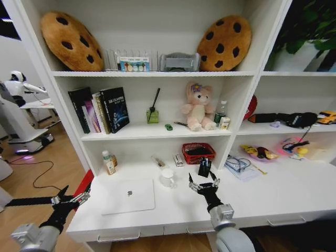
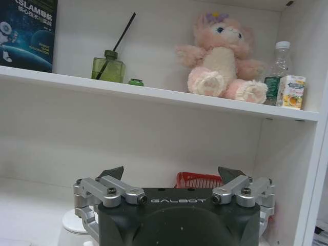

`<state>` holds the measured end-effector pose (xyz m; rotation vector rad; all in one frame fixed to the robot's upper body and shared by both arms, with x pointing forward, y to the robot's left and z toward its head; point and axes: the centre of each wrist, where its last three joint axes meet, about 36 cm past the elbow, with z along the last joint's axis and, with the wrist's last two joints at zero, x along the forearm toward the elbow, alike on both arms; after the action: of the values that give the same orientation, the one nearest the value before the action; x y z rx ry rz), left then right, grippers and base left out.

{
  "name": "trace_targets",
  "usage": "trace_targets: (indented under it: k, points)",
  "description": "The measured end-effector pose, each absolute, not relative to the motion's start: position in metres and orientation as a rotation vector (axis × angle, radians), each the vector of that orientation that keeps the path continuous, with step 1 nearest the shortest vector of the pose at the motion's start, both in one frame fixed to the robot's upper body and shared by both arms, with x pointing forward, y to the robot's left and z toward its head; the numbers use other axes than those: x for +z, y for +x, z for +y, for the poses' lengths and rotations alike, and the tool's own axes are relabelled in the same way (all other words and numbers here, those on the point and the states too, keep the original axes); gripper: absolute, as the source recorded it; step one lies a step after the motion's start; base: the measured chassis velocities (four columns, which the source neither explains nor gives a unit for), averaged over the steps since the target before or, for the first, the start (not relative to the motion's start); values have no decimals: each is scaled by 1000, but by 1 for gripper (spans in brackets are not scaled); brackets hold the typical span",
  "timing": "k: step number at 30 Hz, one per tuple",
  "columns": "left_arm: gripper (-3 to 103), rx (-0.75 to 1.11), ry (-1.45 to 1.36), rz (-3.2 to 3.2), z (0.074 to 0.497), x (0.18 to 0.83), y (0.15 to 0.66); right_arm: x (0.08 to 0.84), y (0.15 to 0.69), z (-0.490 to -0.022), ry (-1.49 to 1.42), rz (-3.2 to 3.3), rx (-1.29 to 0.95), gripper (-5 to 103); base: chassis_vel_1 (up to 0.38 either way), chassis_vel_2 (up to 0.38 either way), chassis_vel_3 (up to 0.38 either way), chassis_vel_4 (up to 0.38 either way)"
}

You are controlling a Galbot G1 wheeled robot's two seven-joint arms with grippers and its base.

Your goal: Organize the objects on the table.

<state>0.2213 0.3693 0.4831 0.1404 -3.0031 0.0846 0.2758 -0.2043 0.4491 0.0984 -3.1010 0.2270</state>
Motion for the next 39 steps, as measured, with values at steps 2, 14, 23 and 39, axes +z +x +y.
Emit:
trace_targets:
  k: [2,14,23,39]
  points:
    - [100,84,141,-3003,369,483,221,450,273,-206,90,-3099,230,100,71,53,11,17]
    - [100,84,141,-3003,369,483,221,443,256,-204,48,-3085,228,100,11,11,0,2]
    - [100,84,141,-3003,369,483,221,439,251,-204,25,-3087,232,100,105,-75,-117,74]
    - [100,84,141,-3003,369,483,221,444,256,-207,61,-3105,258,100,297,-223,-299,237]
